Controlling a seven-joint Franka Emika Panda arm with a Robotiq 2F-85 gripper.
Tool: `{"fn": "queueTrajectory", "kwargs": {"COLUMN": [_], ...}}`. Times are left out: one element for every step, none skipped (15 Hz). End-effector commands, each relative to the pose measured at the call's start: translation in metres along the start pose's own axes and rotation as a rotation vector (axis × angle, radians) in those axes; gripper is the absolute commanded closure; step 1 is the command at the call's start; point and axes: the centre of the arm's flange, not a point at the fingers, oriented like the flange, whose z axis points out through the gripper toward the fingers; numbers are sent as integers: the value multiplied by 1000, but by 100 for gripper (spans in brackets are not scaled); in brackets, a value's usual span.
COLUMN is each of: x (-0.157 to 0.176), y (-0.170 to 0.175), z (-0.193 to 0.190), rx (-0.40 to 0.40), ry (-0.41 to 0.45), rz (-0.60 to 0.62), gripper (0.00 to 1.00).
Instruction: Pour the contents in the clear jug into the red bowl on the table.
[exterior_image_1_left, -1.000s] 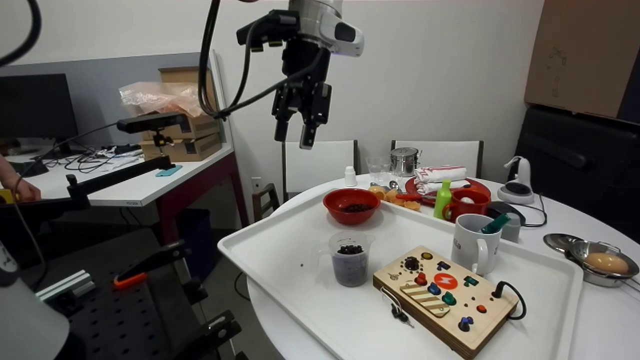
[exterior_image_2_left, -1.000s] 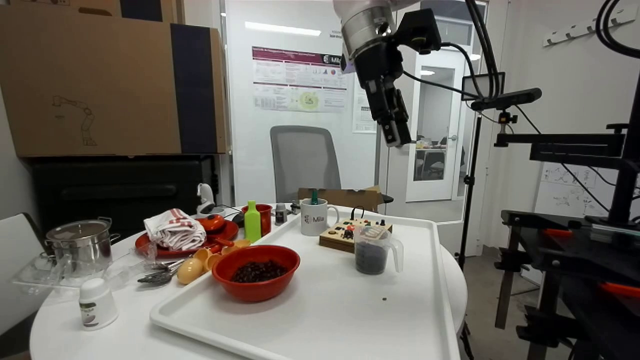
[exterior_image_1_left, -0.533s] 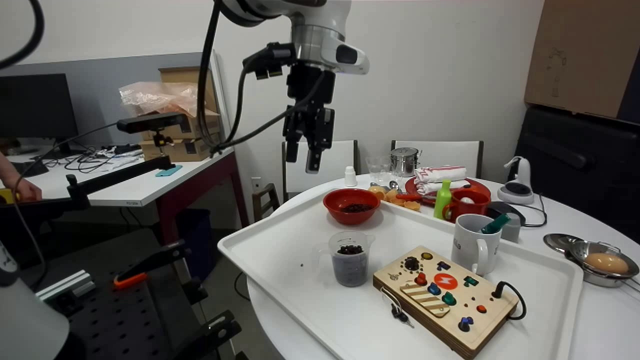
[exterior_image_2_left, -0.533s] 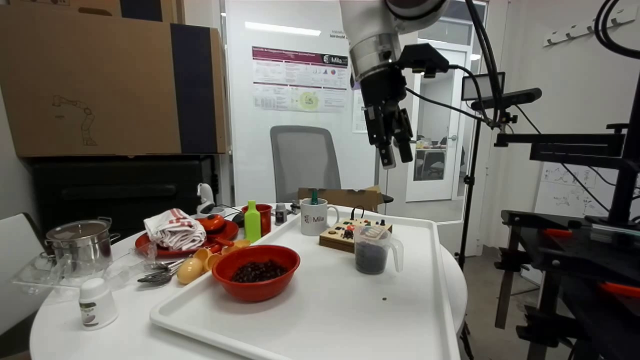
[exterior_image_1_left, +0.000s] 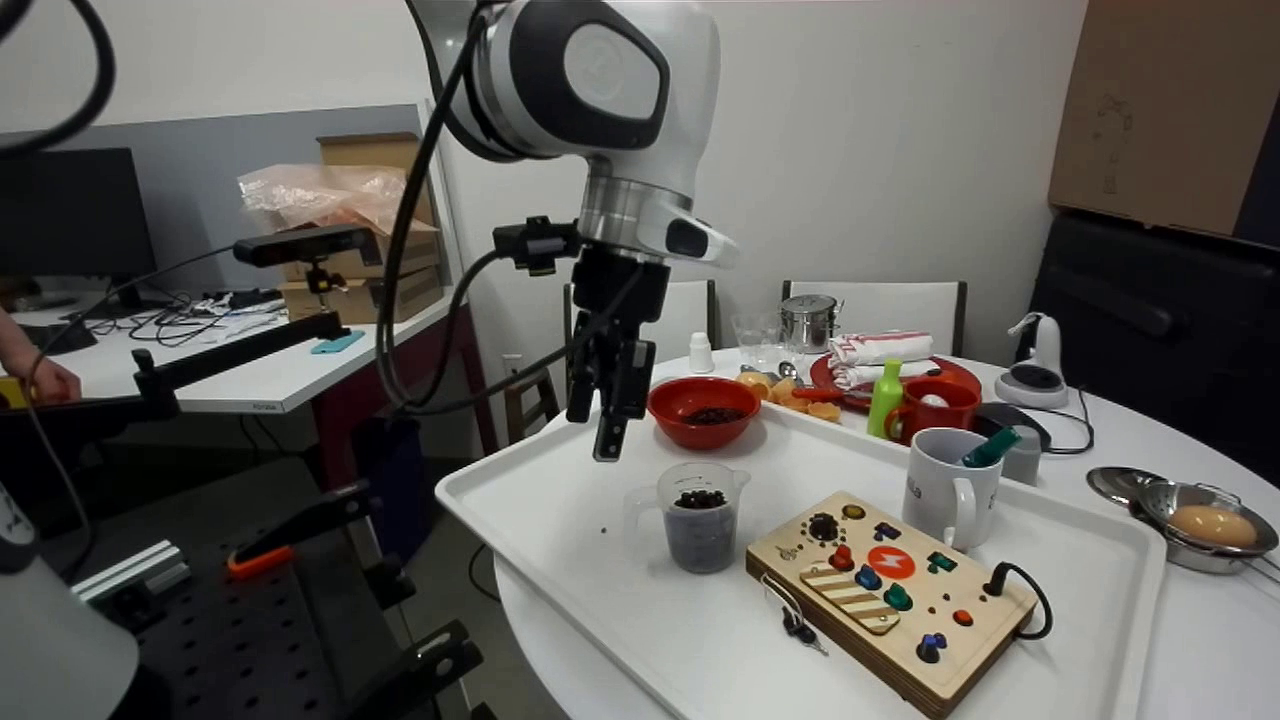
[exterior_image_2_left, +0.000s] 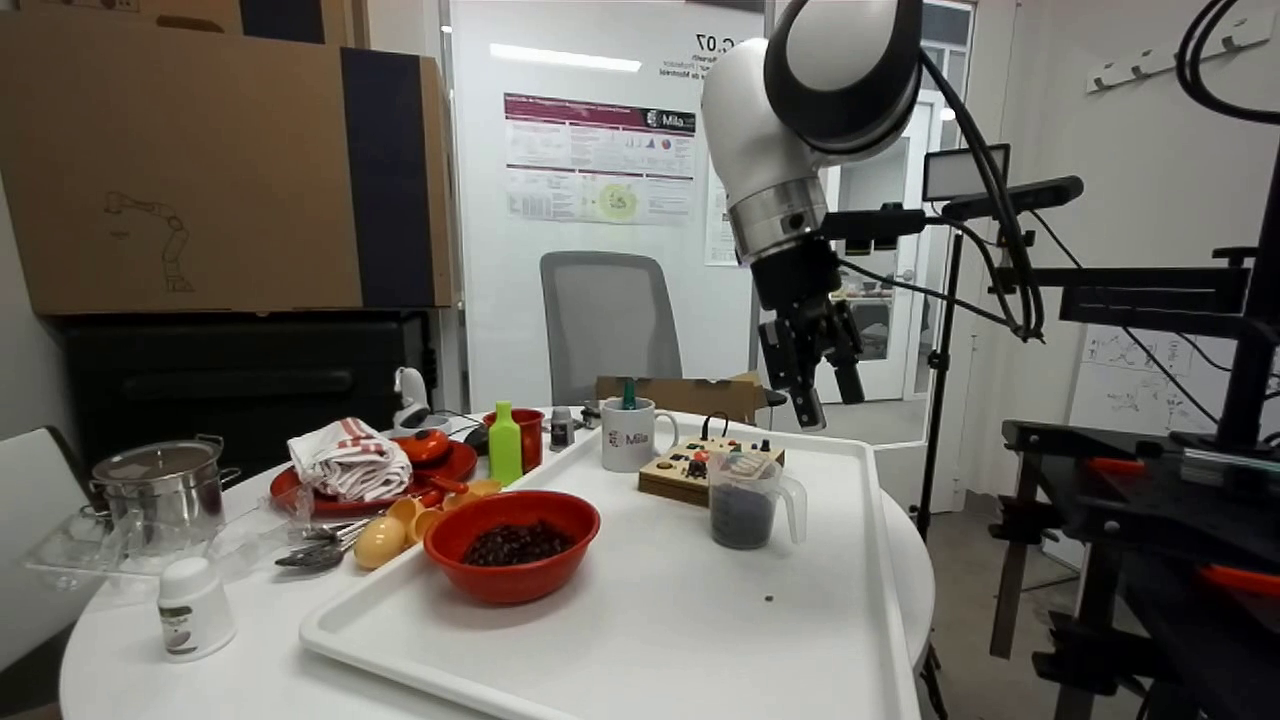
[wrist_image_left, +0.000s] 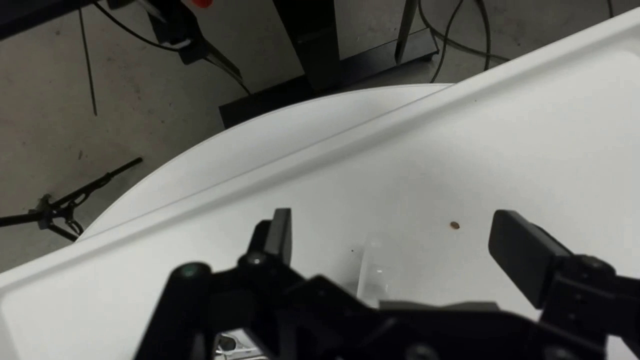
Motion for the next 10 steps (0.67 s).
{"fn": "queueTrajectory", "kwargs": {"x": [18,4,6,6,6,6,8,9,11,13], "y": [-5,-2,-2,-2,-2,-4,-5,-7,-11,-13], "z": [20,14,18,19,19,17,19,21,24,26], "rx": [30,10,8,7,7,-7,-16,-16,-29,-27], "ry": [-50,-29,-36,-39,-38,-7,1,16,31,46], "rz": [27,19,21,20,20,11,-1,-26,-32,-41], "gripper": [0,0,0,0,0,0,0,0,0,0]}}
